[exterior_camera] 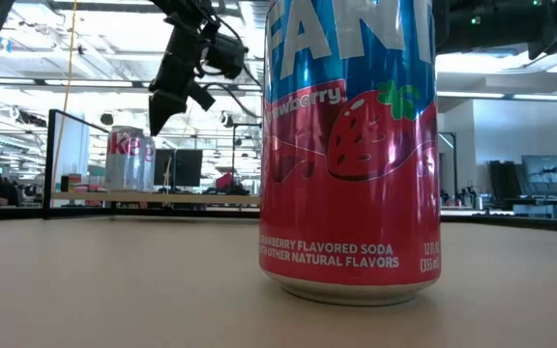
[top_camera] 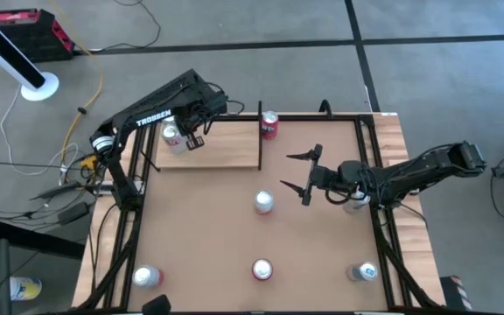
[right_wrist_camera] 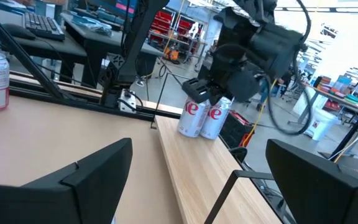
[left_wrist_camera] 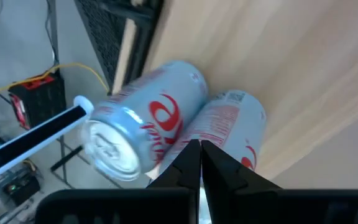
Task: Place canned beverage on shelf
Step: Put the silver soda can on the shelf aligned with the other silver soda can
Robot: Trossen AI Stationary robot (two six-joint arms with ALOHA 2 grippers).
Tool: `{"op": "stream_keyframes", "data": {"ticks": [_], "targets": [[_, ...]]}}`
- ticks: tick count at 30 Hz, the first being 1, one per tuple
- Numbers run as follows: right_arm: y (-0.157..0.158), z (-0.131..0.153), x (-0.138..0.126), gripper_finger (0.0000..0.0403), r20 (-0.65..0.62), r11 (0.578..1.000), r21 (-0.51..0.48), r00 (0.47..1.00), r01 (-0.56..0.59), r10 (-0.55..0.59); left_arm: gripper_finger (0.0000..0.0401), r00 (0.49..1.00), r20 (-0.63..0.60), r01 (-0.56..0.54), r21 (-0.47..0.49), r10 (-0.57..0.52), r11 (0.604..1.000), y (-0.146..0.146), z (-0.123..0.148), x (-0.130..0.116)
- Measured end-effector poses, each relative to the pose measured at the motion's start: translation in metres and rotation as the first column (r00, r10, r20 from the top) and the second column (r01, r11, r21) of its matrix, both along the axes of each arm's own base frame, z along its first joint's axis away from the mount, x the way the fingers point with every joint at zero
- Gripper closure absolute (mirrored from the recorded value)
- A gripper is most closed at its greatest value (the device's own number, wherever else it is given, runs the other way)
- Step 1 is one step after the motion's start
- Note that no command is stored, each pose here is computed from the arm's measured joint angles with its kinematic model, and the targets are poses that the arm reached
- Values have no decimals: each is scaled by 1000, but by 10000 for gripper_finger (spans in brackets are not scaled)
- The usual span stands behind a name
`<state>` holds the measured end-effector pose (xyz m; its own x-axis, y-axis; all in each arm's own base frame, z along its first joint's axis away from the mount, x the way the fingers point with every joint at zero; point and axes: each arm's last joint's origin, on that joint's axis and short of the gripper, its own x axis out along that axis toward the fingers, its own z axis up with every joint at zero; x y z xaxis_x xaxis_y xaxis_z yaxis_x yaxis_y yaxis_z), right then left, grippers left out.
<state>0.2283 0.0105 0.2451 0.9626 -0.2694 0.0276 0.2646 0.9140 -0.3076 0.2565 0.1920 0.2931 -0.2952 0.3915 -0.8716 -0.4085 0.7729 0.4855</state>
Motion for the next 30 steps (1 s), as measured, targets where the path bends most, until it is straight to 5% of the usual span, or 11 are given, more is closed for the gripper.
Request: {"op": "stream_keyframes", "data": {"ticks": [16, 30], "targets": [[4, -3, 0, 8, -27, 1000, 5, 999, -18, 18, 401, 997, -35, -71, 68, 74, 995, 7, 20, -23], [9, -3, -1, 8, -22, 999, 23, 999, -38, 39, 401, 966, 255, -81, 182, 32, 980, -9, 49, -62]]}}
